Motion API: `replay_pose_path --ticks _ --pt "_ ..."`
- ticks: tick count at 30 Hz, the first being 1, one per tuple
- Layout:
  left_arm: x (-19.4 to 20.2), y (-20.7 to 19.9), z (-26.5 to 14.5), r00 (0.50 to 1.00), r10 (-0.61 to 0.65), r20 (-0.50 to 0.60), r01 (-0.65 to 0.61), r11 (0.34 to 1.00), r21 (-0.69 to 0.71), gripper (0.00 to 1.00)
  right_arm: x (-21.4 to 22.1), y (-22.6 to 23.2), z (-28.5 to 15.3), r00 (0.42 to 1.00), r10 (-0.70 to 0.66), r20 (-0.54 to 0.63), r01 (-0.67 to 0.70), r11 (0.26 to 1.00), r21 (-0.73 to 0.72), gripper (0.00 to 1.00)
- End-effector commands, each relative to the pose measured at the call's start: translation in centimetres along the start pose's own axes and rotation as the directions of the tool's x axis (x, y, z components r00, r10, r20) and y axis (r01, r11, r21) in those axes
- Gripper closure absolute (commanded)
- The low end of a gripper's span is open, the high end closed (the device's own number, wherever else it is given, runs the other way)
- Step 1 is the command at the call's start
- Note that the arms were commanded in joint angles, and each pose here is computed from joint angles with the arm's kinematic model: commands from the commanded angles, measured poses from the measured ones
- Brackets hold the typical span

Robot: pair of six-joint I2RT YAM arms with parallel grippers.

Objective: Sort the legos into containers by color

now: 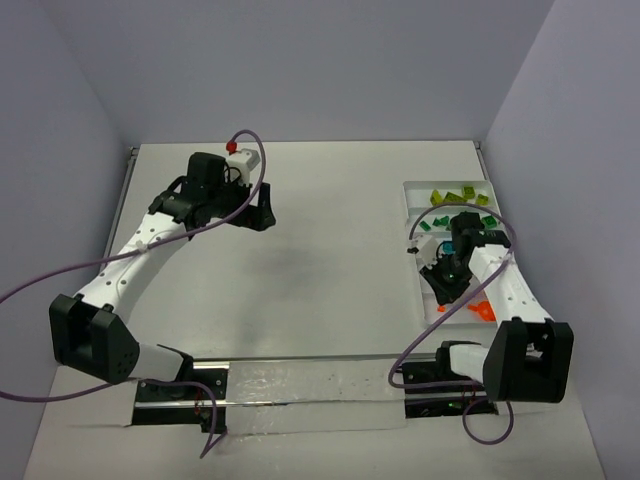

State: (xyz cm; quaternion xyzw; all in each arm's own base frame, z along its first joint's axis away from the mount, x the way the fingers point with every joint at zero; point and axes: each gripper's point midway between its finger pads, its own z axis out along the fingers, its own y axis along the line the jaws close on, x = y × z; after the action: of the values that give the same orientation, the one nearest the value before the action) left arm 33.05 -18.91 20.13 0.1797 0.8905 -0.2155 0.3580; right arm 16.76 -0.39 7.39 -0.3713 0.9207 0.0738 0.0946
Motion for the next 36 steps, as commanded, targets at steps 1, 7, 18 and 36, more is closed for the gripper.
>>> replay_pose_path --ticks 1,7,18,36 --pt "-1.7 -0.1 -1.7 0.996 0.058 0.061 -0.057 0.998 -0.027 0.01 0.6 -1.2 0.9 0.999 -0.007 -0.037 0.007 1.000 0.016 1.00" --pt "-1.5 0.3 -1.6 0.996 0.070 0.054 -0.068 0.997 -0.045 0.01 1.5 -0.9 1.9 0.996 0.009 -0.085 -0.011 1.000 -0.022 1.00" --pt "-1.3 0.5 -1.4 0.997 0.063 0.044 -0.061 0.997 -0.051 0.01 2.9 0.0 1.8 0.987 0.021 -0.162 -0.032 0.997 -0.066 0.32" --pt "-1.7 6.9 -4.9 0.987 -0.097 0.125 0.110 0.990 -0.094 0.01 -23.9 2.7 -5.8 0.940 -0.089 0.330 0.059 0.993 0.102 0.00"
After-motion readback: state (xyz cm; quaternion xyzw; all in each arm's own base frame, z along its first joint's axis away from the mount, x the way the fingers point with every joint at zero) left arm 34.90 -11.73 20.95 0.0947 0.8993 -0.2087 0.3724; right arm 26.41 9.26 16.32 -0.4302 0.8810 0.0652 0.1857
